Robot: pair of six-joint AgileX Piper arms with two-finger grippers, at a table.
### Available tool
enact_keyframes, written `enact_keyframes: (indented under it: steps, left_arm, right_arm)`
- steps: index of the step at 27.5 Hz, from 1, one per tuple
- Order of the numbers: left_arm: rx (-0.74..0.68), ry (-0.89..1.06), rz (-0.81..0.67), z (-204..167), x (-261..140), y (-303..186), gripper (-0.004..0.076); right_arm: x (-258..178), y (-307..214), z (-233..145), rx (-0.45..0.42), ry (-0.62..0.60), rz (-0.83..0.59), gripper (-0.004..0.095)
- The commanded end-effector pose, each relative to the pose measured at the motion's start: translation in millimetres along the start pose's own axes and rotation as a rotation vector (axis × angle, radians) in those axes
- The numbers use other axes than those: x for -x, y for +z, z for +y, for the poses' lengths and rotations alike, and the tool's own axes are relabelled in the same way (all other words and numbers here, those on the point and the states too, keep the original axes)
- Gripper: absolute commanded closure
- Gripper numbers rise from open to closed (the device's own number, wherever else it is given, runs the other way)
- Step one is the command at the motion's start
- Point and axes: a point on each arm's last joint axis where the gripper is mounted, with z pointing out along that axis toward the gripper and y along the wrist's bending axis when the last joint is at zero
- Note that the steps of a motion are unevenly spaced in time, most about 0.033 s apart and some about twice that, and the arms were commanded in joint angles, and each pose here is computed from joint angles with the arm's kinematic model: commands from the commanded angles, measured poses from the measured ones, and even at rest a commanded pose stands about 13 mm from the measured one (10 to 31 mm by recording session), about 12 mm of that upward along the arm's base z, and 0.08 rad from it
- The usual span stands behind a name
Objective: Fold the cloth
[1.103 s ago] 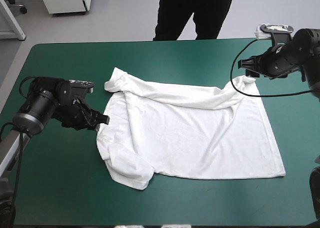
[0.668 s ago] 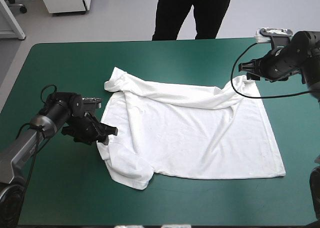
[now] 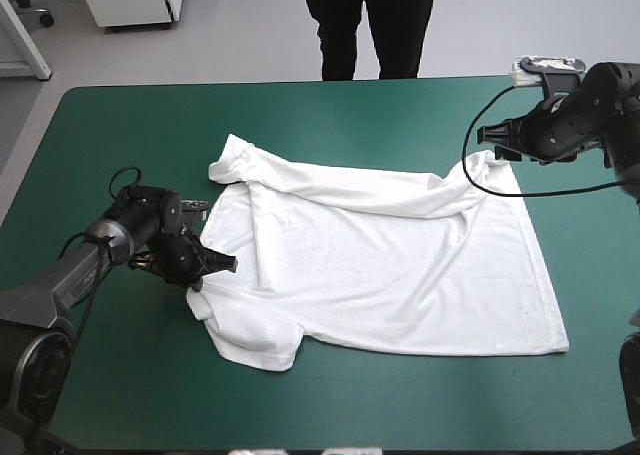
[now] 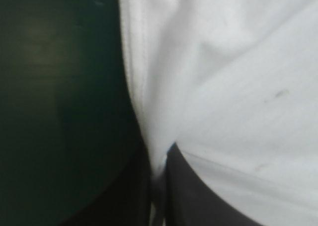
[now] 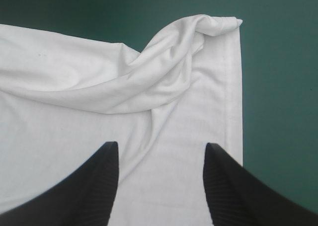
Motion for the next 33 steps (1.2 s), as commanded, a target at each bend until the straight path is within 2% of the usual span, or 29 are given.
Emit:
enact_keyframes:
  steps: [1, 4, 10, 16, 25, 33]
  left_arm:
    - [0.185, 0.016, -0.119, 20, 0, -30, 0.0733]
    - [0.229, -0.041, -0.164, 48, 6, -42, 0.0733]
    - [0.273, -0.103, -0.350, 105, 38, -74, 0.0733]
    - [0.334, -0.110, -0.422, 144, 78, -89, 0.0733]
    - [0.388, -0.153, -0.508, 178, 137, -87, 0.0733]
    - [0.413, -0.207, -0.655, 204, 167, -97, 0.0733]
  right_arm:
    - [0, -26, 4, 0.007, -0.010, -0.074, 0.0460]
    - [0, -26, 4, 0.010, -0.009, -0.074, 0.0467]
    - [0, -26, 5, 0.014, -0.004, -0.074, 0.0467]
    - [0, -27, 5, 0.017, 0.004, -0.075, 0.0467]
    - [0, -27, 7, 0.035, 0.010, -0.075, 0.0467]
    - [1, -27, 8, 0.054, 0.016, -0.092, 0.0469]
